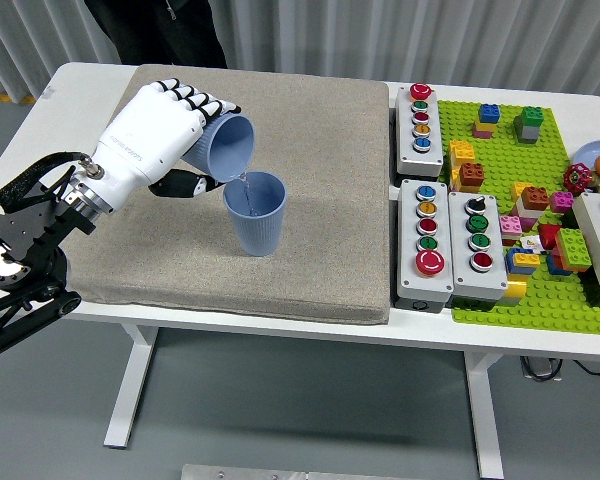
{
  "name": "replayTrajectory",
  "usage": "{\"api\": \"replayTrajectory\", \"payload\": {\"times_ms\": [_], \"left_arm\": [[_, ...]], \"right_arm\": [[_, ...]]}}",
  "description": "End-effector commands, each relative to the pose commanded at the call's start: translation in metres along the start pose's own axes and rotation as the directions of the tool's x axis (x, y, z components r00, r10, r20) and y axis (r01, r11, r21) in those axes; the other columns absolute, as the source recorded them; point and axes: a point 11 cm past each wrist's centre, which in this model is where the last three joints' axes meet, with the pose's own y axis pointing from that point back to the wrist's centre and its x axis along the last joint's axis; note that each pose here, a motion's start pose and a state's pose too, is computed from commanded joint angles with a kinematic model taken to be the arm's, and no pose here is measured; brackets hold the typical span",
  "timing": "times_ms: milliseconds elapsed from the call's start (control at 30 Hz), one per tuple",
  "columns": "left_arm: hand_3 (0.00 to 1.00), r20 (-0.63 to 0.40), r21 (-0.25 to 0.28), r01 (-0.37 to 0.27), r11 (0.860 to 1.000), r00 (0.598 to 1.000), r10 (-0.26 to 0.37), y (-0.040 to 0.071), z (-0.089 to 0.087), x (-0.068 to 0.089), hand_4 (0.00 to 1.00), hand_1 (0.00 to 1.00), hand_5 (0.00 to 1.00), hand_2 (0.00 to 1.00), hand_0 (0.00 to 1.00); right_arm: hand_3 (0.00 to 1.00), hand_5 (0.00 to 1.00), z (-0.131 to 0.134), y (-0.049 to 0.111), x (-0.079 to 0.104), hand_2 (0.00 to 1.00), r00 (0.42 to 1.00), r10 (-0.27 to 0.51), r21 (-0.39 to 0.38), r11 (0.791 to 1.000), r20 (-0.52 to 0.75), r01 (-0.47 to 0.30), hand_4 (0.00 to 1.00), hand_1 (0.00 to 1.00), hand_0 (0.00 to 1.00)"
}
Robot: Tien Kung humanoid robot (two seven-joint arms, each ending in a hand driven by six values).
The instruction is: Pick cup pour cup place
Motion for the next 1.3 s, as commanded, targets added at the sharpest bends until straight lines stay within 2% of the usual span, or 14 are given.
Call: {"api": "replayTrajectory", "payload": {"times_ms": [1300], "left_arm": [[0.655, 0.060, -0.036, 0.002, 0.999, 0.998, 0.000, -0.006, 0.002, 0.012, 0.680, 0.575, 0.198, 0.686, 0.562]], "right_arm": [[0.565, 0.019, -0.005, 0.001, -0.001, 0.555, 1.000, 0.000, 0.010, 1.000, 0.004, 0.000, 0.002, 0.631, 0.702]]}}
